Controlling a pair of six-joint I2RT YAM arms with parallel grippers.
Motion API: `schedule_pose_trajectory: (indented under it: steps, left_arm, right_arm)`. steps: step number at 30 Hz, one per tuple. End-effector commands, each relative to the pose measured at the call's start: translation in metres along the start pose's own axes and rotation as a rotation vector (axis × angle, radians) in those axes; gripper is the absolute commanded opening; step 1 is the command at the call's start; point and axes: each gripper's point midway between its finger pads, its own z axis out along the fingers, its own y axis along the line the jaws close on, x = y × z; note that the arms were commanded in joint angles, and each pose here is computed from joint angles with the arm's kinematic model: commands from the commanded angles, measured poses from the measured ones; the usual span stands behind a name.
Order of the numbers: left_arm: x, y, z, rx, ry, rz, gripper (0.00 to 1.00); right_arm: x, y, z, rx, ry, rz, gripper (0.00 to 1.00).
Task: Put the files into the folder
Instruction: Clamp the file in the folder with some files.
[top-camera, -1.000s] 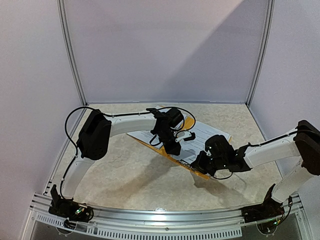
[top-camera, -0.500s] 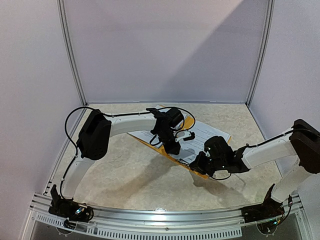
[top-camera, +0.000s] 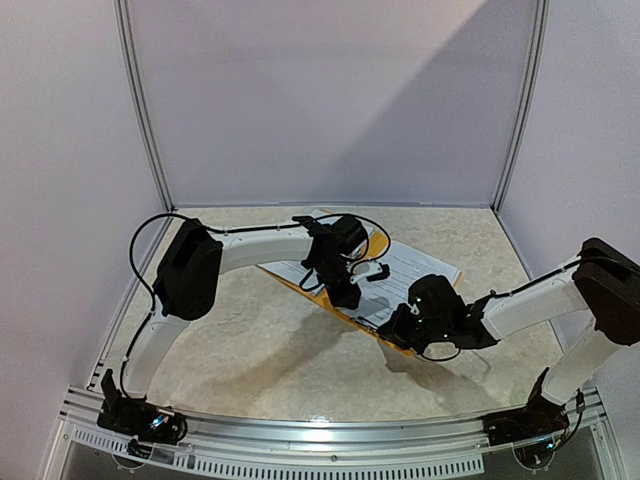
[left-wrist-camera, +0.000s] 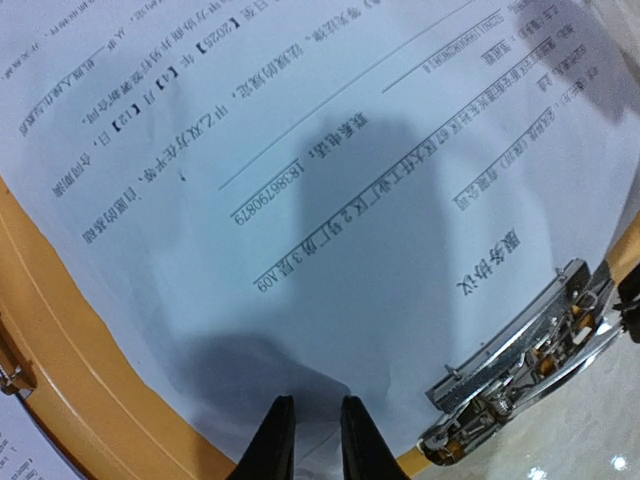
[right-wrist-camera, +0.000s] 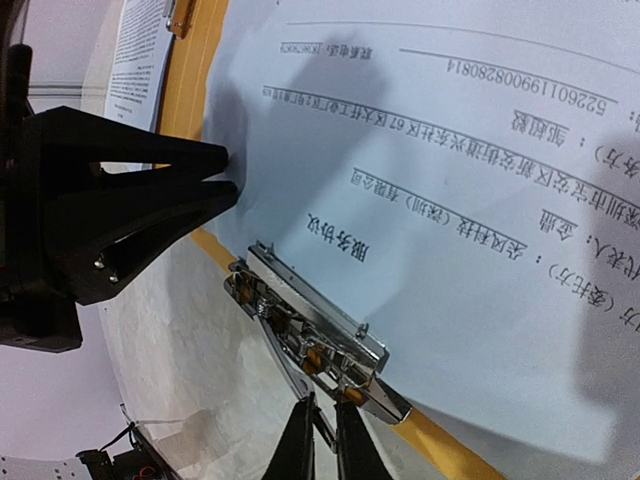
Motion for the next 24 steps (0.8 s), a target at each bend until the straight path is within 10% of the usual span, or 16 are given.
schedule_pose_trajectory:
  steps: [1,24]
  left_arm:
    - [0.033,-0.031,0.019,0.093,0.122,0.000,0.19]
    - [0.034,-0.032,0.019,0.099,0.124,0.001,0.19]
  right_arm:
    - [0.022,-0.133,-0.009,0.472,0.039,0.000,0.06]
    - [0.041,-0.166,-0.021,0.632,0.092,-0.015,0.09]
